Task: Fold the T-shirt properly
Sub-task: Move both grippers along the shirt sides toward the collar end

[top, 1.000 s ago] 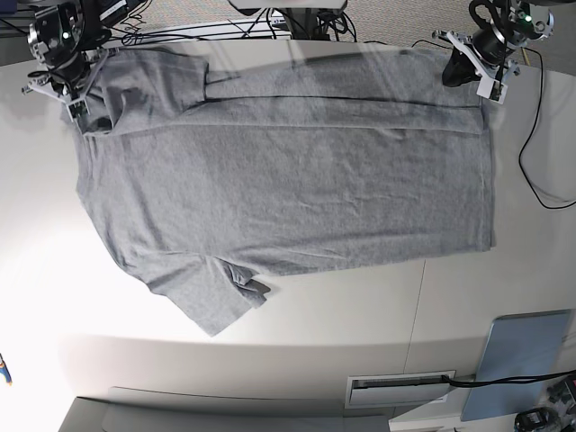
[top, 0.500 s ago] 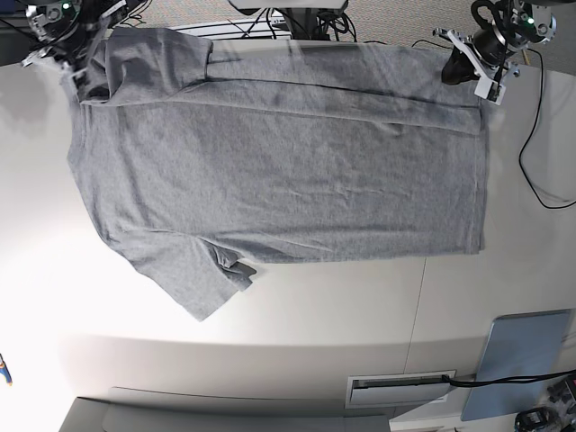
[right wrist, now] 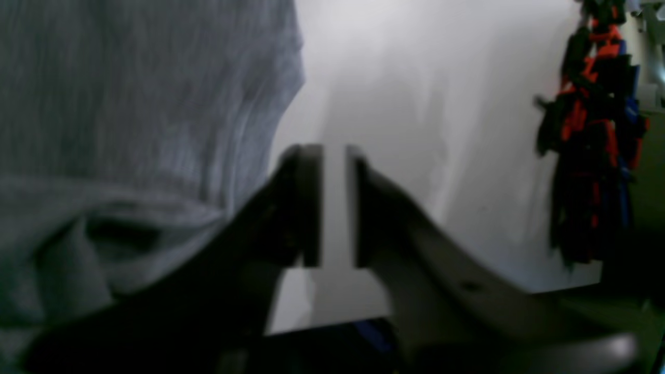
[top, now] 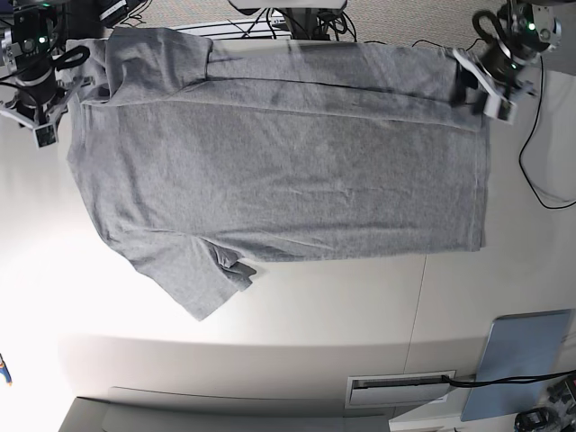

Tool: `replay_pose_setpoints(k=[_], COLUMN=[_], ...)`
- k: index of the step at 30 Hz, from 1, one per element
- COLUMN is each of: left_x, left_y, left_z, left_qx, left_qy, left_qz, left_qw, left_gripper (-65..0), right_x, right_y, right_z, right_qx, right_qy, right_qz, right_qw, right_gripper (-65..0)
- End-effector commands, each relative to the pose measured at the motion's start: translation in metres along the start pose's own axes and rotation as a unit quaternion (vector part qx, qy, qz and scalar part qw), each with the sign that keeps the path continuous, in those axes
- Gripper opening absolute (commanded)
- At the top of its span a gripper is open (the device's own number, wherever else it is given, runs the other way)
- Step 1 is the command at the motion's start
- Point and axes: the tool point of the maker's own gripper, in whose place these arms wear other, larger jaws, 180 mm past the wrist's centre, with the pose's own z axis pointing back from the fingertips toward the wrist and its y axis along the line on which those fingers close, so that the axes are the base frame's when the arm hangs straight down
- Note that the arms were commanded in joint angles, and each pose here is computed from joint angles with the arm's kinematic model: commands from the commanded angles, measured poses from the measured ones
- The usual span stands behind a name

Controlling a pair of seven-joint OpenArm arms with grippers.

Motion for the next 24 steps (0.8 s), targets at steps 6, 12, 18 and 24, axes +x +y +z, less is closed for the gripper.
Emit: replay_pose_setpoints(k=[6, 12, 18, 24], left_x=[0.078, 0.131, 0.132, 0.141], left_y=[0.021, 0.047, 0.071, 0.082], left_z=[-0.015, -0.037, -0.065, -0.09], left_qx=[0.028, 0.051, 0.053, 0.03], left_qy=[-0.097, -0.121, -0.116, -0.116], left_qz=[-0.009, 0.027, 0.079, 0.112], left_qw=[0.995, 0.991, 0.989, 0.987], left_gripper=[-31.4, -31.4, -31.5, -31.5], right_x=[0.055, 0.084, 0.088, 0.088], right_y=[-0.026, -0.038, -0.032, -0.033], right_z=[-0.003, -0.007, -0.014, -0.027], right_qx=[-0.04, -0.047, -0.022, 0.001], right_qy=[-0.09, -0.117, -0.114, -0.11], right_qz=[-0.012, -0.013, 0.008, -0.042], right_qw=[0.995, 0.992, 0.9932, 0.993], right_gripper=[-40.9, -40.9, -40.9, -40.9])
